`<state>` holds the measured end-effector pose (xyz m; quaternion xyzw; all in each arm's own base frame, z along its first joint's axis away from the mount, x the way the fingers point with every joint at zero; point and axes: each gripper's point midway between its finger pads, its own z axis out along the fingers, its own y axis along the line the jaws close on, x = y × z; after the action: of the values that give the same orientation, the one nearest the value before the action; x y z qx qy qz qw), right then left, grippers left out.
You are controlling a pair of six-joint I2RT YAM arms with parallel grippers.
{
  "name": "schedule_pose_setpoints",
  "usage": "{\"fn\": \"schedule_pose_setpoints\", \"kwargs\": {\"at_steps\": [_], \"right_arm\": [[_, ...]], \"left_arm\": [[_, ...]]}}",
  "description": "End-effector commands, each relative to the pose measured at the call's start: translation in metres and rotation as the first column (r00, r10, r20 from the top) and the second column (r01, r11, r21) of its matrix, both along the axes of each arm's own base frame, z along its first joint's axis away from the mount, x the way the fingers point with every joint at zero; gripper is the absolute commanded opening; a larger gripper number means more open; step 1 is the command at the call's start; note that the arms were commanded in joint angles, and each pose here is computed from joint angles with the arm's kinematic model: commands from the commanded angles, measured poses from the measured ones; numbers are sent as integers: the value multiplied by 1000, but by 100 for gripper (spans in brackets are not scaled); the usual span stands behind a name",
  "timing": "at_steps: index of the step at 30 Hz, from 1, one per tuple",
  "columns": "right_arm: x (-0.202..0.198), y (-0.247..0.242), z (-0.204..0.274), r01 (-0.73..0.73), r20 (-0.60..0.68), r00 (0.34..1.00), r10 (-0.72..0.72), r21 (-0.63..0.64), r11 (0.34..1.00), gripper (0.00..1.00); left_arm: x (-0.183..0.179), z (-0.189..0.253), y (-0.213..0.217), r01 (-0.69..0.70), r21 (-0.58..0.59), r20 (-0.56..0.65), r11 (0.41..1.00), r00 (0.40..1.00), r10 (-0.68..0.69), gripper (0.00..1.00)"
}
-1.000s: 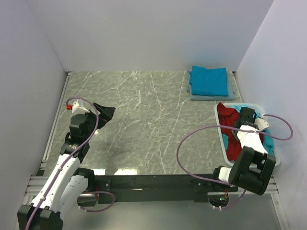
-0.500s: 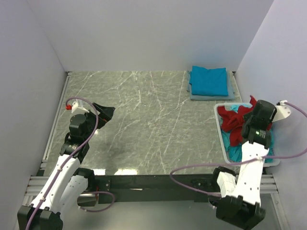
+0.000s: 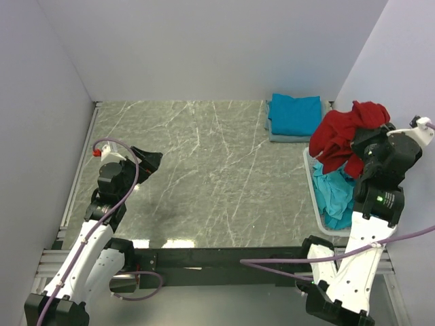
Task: Fold and stack the t-shirts
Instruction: Move the tshirt to the center of the board
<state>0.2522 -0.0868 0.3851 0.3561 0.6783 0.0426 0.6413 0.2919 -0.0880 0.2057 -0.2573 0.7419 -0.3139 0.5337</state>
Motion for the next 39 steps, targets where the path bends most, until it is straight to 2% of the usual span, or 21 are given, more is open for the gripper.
{"fn": "schedule_pose_setpoints", "kwargs": {"at_steps": [1, 4, 7, 8, 9, 13, 15, 16, 17, 20, 22, 23, 25, 26, 27, 28, 30, 35, 39], "right_arm": [[8, 36, 56, -187, 127, 972, 198, -97, 978, 0], [15, 64, 65, -278, 127, 947, 295, -133, 951, 0], [29, 107, 66, -416, 101, 895, 435, -165, 894, 0], [33, 123, 67, -472, 100, 864, 493, -177, 864, 0], [39, 151, 65, -570, 85, 803, 589, -177, 802, 0], [54, 211, 55, -687, 42, 708, 705, -193, 701, 0], [64, 243, 42, -737, 9, 657, 754, -198, 646, 0], [61, 267, 33, -779, -7, 610, 792, -191, 598, 0], [63, 282, 30, -796, -2, 587, 809, -182, 577, 0], [81, 334, -19, -831, -80, 552, 830, -138, 539, 1], [78, 365, -58, -857, -145, 515, 845, -99, 505, 8], [88, 376, -87, -850, -194, 524, 829, -63, 522, 19], [90, 391, -122, -863, -266, 492, 829, -26, 504, 36], [91, 399, -154, -860, -343, 475, 810, 15, 510, 53], [92, 402, -162, -857, -374, 470, 800, 23, 514, 70], [92, 403, -173, -855, -409, 464, 786, 25, 518, 75], [91, 395, -196, -826, -492, 493, 717, -6, 564, 79], [86, 369, -204, -789, -505, 554, 662, -65, 611, 82], [73, 341, -228, -761, -559, 571, 601, -87, 642, 83]], "left_arm": [[1, 20, 3, -16, -7, 48, 1000, 999, 16, 100], [-1, 21, 3, -16, -7, 46, 1000, 999, 16, 100], [-2, 22, 3, -16, -9, 46, 1000, 999, 17, 99], [-3, 21, 3, -15, -11, 41, 1000, 999, 16, 99], [-3, 22, 3, -18, -16, 40, 1000, 999, 19, 99], [-9, 15, 4, -22, -25, 5, 999, 1000, 22, 99], [-13, 10, 4, -24, -26, -12, 999, 1000, 23, 100], [-15, 9, 5, -24, -26, -17, 999, 1000, 24, 99], [-17, 8, 5, -24, -30, -23, 999, 999, 23, 99], [-23, 6, 14, -69, -22, -33, 997, 997, 68, 99], [-28, 4, 18, -92, -29, -39, 995, 995, 90, 99], [-30, 4, 18, -95, -31, -41, 995, 995, 94, 99], [-33, 1, 21, -106, -26, -52, 994, 993, 105, 99], [-35, -2, 19, -94, -28, -64, 995, 994, 92, 99], [-35, -3, 18, -88, -28, -70, 996, 994, 86, 100], [-36, -6, 16, -81, -26, -81, 996, 994, 79, 99], [-37, -16, 10, -46, -32, -110, 998, 993, 42, 99], [-37, -36, -9, 51, -71, -139, 996, 988, -60, 99], [-43, -68, -30, 159, -115, -207, 981, 962, -180, 99]]}}
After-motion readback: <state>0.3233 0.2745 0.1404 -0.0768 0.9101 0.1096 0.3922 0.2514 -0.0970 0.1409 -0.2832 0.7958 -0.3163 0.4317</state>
